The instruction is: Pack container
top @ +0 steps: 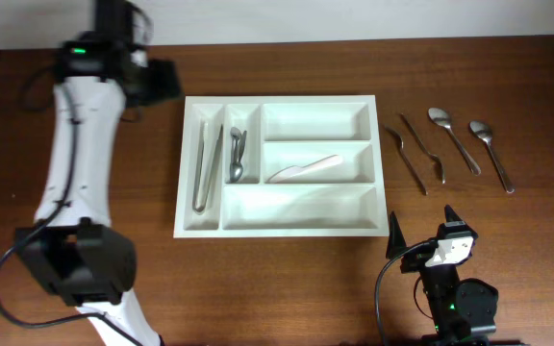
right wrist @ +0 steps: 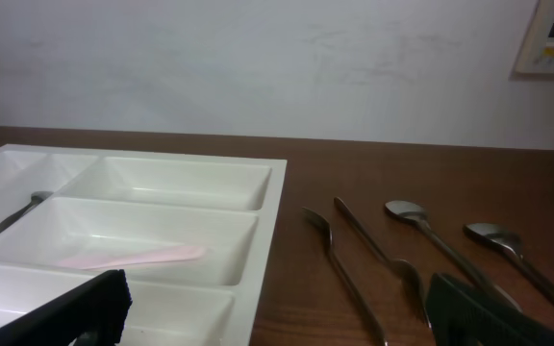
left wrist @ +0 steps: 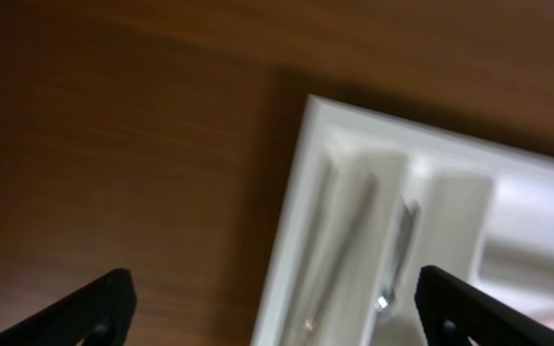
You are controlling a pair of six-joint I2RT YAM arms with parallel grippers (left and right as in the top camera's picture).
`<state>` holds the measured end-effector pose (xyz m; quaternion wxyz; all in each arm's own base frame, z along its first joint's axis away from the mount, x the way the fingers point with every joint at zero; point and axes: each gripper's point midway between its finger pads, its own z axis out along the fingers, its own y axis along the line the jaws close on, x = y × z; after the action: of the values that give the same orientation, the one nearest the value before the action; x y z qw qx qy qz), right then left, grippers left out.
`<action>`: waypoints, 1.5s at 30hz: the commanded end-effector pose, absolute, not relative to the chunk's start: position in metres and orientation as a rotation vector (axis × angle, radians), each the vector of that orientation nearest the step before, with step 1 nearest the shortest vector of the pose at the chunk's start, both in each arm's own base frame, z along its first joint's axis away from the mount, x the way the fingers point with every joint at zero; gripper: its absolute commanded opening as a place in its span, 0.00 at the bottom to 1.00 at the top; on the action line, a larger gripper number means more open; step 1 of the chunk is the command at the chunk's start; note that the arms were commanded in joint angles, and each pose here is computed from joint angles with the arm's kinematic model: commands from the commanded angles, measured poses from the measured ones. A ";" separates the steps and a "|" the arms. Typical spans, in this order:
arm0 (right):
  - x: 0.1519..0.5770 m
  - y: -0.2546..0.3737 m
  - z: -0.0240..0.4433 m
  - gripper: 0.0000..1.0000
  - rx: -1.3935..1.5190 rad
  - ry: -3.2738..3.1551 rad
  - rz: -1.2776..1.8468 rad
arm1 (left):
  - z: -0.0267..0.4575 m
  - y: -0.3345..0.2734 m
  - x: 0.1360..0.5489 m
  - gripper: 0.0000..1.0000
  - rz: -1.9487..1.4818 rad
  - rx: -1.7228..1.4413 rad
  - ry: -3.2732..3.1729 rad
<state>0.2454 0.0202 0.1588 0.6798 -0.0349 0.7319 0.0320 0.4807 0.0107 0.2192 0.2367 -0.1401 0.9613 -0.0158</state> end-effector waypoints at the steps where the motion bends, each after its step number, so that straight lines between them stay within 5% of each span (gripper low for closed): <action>1: 0.246 0.017 0.157 0.99 -0.064 1.643 0.059 | 0.235 0.052 0.481 1.00 -0.019 -0.559 2.566; 6: 0.246 0.011 0.168 0.99 -0.049 1.600 0.021 | 0.230 0.071 0.471 0.99 -0.035 -0.624 2.588; 17: 0.233 -0.021 0.288 0.99 0.009 1.402 -0.226 | 0.230 0.072 0.470 0.99 -0.033 -0.627 2.594; 23: 0.275 -0.033 0.334 0.99 -0.029 1.603 -0.340 | 0.230 0.072 0.470 0.99 -0.033 -0.627 2.594; 36: 0.399 -0.041 0.217 0.99 -0.128 2.424 0.165 | 0.230 0.072 0.470 0.99 -0.033 -0.627 2.594; 45: 0.403 -0.042 0.145 0.99 -0.088 2.633 0.264 | 0.230 0.072 0.470 0.99 -0.033 -0.627 2.594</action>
<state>0.3972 -0.0481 0.1399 0.2369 -0.0227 0.9681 0.0778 0.4682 0.0723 0.2243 0.2271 -0.2246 0.9476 -0.0074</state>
